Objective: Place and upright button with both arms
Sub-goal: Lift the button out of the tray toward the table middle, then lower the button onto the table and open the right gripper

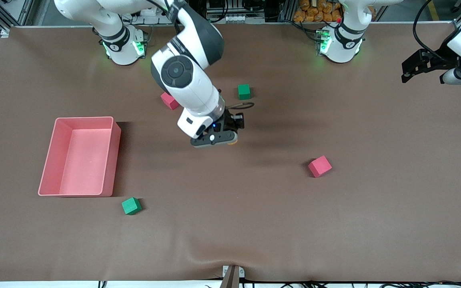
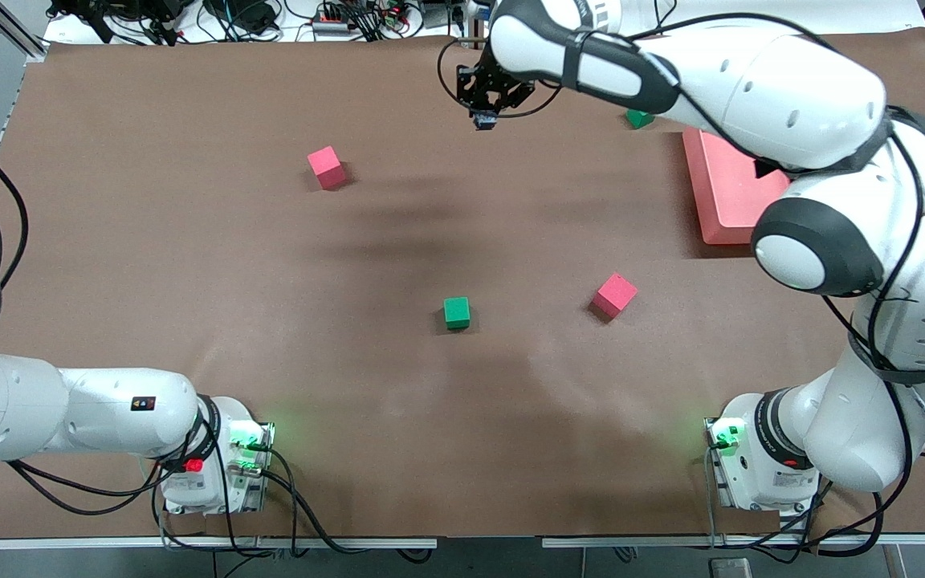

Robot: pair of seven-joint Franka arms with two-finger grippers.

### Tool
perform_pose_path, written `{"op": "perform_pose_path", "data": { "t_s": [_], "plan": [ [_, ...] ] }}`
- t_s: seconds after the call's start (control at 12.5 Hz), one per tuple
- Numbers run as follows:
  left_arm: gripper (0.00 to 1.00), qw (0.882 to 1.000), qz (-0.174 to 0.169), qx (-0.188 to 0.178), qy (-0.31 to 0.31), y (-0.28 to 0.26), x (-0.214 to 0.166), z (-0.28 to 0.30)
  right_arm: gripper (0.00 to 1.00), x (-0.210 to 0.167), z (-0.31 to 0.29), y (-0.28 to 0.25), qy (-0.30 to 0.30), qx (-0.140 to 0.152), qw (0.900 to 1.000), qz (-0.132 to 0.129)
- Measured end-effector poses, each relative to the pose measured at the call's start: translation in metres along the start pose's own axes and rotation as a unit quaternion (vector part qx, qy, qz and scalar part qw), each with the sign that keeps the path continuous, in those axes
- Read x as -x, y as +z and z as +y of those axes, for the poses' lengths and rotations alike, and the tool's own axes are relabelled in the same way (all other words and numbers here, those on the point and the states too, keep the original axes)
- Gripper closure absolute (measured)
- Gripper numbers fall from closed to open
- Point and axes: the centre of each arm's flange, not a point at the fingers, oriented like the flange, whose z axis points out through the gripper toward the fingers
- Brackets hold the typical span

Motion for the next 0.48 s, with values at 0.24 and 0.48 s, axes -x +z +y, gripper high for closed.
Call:
{"op": "perform_pose_path", "data": {
  "t_s": [0.24,0.48],
  "plan": [
    [0.0,1.0,0.0,0.0,0.001,0.0,0.0,0.001,0.57,0.025,-0.038,0.081,0.034,0.002,0.999,0.005],
    [0.0,1.0,0.0,0.0,0.001,0.0,0.0,0.001,0.57,0.051,-0.062,0.138,0.012,0.016,1.0,0.015]
  ]
}}
